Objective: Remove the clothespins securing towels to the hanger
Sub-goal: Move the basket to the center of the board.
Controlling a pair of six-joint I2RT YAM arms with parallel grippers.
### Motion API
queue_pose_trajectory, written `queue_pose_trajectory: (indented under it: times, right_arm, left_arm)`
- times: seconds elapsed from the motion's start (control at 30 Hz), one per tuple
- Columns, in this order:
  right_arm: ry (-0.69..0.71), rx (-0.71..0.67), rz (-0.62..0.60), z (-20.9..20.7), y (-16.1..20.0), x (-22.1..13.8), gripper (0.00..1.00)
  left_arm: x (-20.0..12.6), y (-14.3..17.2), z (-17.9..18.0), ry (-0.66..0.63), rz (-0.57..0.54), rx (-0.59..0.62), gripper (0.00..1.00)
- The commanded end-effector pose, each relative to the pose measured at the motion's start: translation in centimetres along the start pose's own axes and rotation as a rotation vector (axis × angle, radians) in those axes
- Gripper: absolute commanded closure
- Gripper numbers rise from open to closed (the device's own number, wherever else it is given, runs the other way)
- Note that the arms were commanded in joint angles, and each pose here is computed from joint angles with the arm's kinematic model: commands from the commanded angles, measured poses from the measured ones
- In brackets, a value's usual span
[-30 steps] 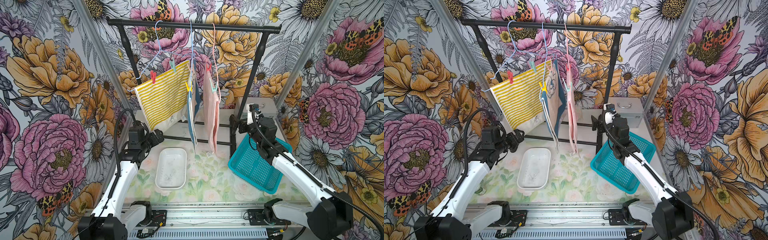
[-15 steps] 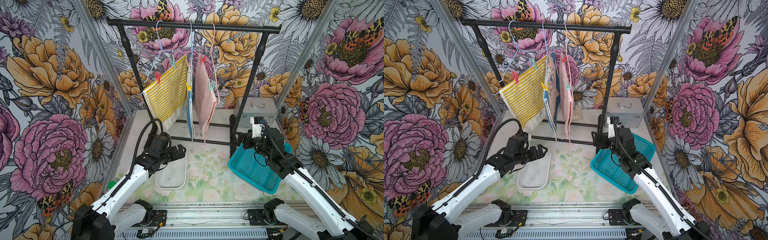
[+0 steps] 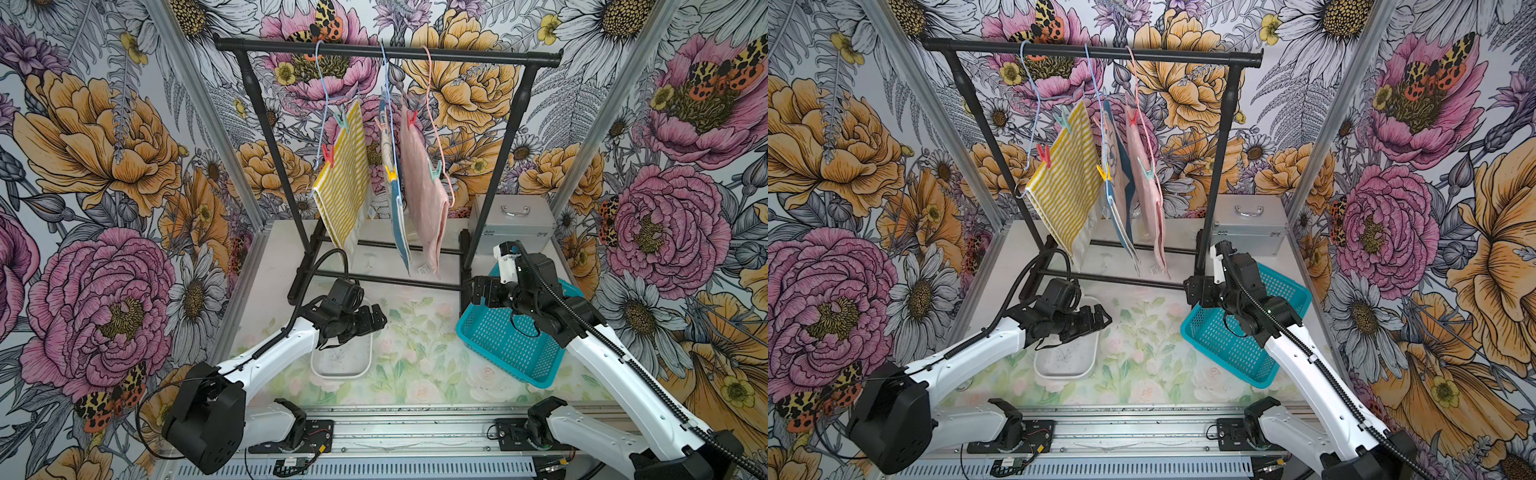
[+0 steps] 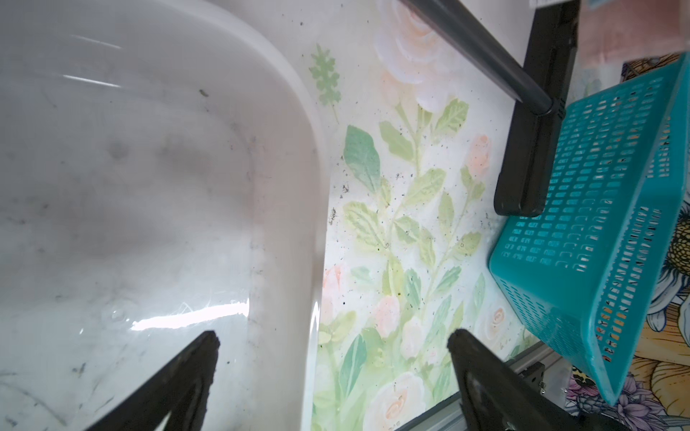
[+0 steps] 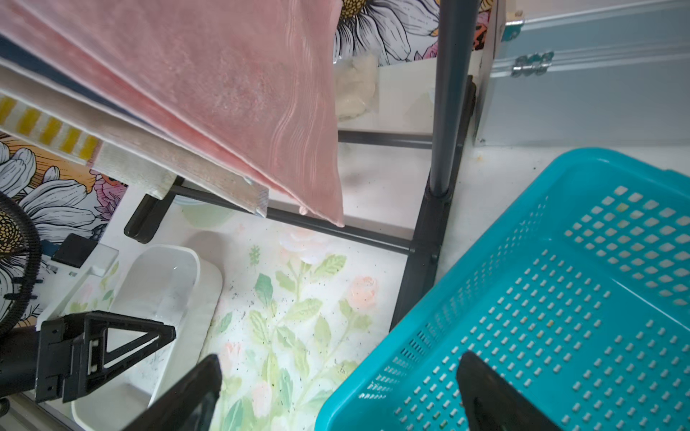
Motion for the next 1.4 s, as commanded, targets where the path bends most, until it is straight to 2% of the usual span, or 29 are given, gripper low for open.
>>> queue_pose_trajectory:
  times: [0.0,0.2,0.4,0.73,0.83,1.07,1.37]
  right_arm:
    - [-0.021,-0.002,0.120,0.2,1.7,-0.2,0.02]
    - [-0.113,-0.034,0.229,1.5,3.7,0.3,0.03]
    - [-0.130,-0.062,0.357,2.6,5.9,0.9,0.03]
    - [-0.230,-0.099,0.531,5.1,8.6,2.9,0.03]
    - [-0.263,-0.113,0.556,6.0,8.2,3.9,0.02]
    - [-0.375,-0.124,0.515,8.1,5.5,7.6,0.02]
    - [-0.442,-0.153,0.475,10.3,1.6,11.8,0.02]
  left_arm:
    - [-0.3,-0.5,-1.4,0.051,0.006,0.018,0.02]
    - [-0.6,-2.0,-0.5,0.056,-0.015,-0.029,0.02]
    - [-2.3,-3.8,0.3,0.084,-0.085,-0.075,0.02]
    - [-3.7,-5.9,-0.3,0.113,-0.142,-0.075,0.02]
    - [-4.1,-6.6,-0.4,0.118,-0.161,-0.077,0.02]
    - [-5.4,-8.0,0.0,0.130,-0.217,-0.091,0.02]
    - [-7.5,-9.2,0.8,0.154,-0.289,-0.117,0.02]
Point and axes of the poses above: each gripper's point midway between its finger pads, its own x axis out along the fingers, its own z axis along the line the jaws close on, y = z × x, the point moved 9 cm from there along -x, back along the fingers, and after that the axes turned 10 degrees about -x, right-handed, at the moved point
